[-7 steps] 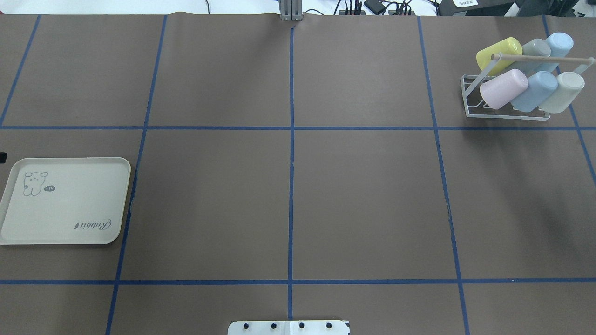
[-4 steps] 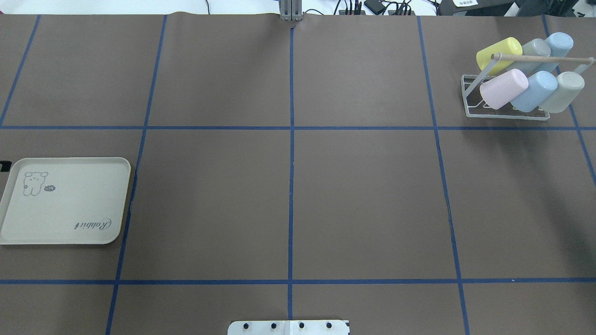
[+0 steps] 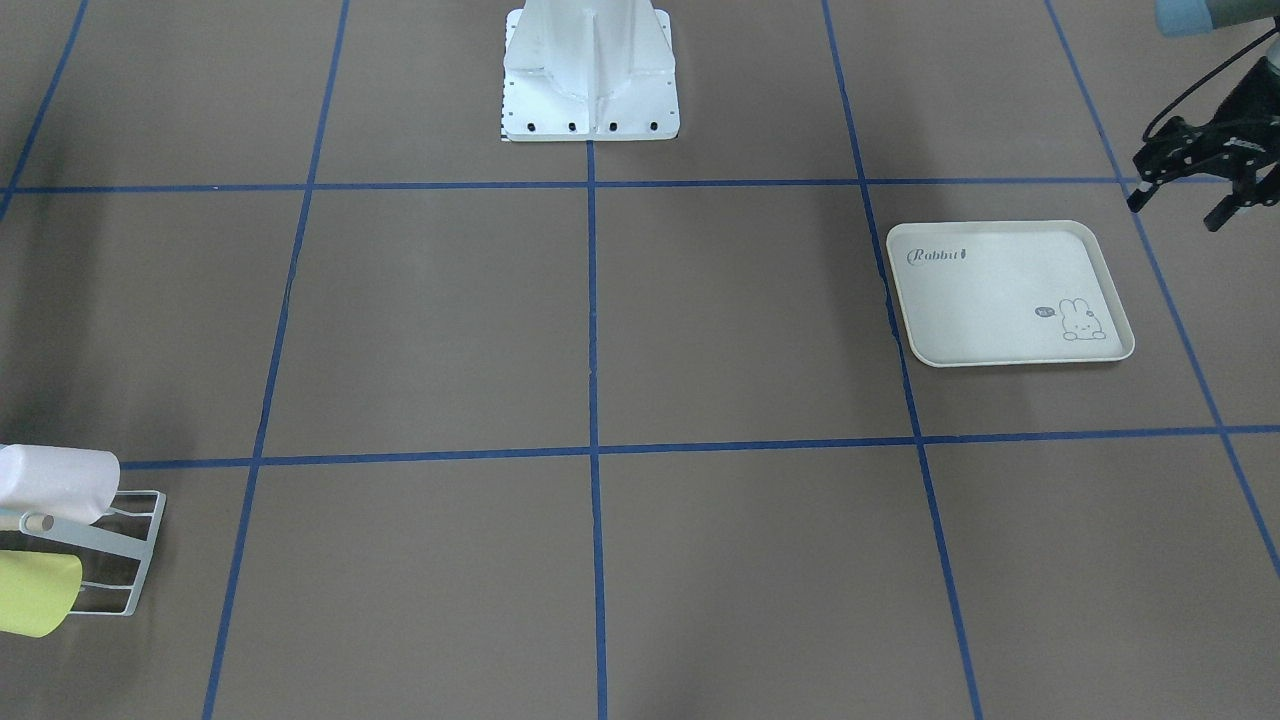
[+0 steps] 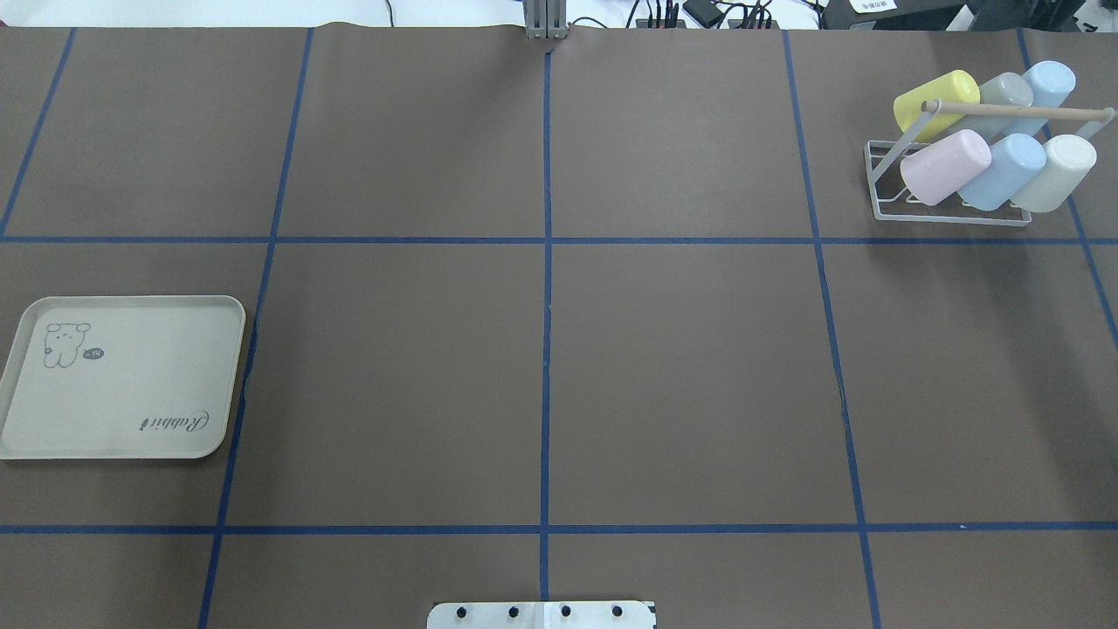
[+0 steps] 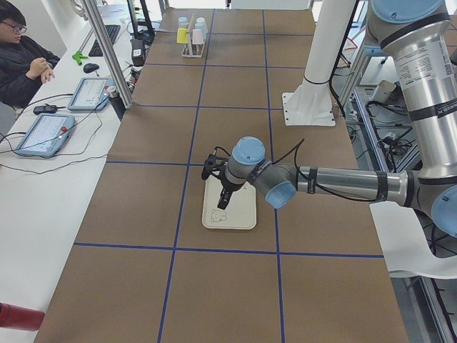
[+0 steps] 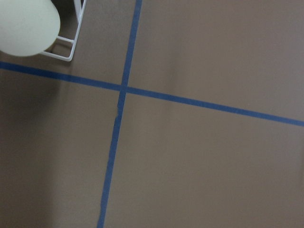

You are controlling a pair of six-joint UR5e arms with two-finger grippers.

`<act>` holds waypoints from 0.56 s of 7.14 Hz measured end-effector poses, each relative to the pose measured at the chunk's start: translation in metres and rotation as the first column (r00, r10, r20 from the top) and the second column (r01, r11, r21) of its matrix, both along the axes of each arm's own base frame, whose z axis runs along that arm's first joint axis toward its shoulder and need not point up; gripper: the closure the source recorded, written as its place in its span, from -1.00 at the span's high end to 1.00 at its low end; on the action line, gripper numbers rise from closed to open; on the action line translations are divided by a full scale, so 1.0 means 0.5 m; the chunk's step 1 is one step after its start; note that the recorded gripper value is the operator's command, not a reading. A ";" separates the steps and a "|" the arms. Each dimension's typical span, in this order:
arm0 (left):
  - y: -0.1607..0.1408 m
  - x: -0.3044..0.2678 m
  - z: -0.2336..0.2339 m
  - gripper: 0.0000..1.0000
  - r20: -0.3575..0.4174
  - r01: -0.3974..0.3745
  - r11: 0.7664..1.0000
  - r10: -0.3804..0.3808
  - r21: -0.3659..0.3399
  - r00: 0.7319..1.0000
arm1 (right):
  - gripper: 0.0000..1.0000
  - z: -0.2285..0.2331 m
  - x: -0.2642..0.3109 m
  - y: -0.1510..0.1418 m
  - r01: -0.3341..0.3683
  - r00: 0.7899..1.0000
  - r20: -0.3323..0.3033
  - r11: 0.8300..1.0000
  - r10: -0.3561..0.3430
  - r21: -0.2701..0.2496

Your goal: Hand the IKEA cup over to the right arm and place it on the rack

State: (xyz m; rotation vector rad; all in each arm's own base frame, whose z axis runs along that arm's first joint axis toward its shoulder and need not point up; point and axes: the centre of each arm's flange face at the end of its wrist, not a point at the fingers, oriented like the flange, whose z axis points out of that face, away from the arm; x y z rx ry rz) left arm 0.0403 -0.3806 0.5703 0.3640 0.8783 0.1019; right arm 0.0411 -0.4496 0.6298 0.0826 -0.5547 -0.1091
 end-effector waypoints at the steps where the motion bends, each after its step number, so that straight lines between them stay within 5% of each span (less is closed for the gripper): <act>1: -0.003 -0.065 0.048 1.00 0.034 0.018 1.000 -0.018 -0.005 0.999 | 0.99 0.015 -0.001 0.012 0.000 0.999 0.034 1.000 0.002 -0.031; 4: 0.020 -0.224 0.145 1.00 0.128 0.040 0.996 -0.030 -0.082 0.991 | 0.99 0.029 -0.002 0.024 -0.001 0.998 0.056 0.996 0.006 -0.085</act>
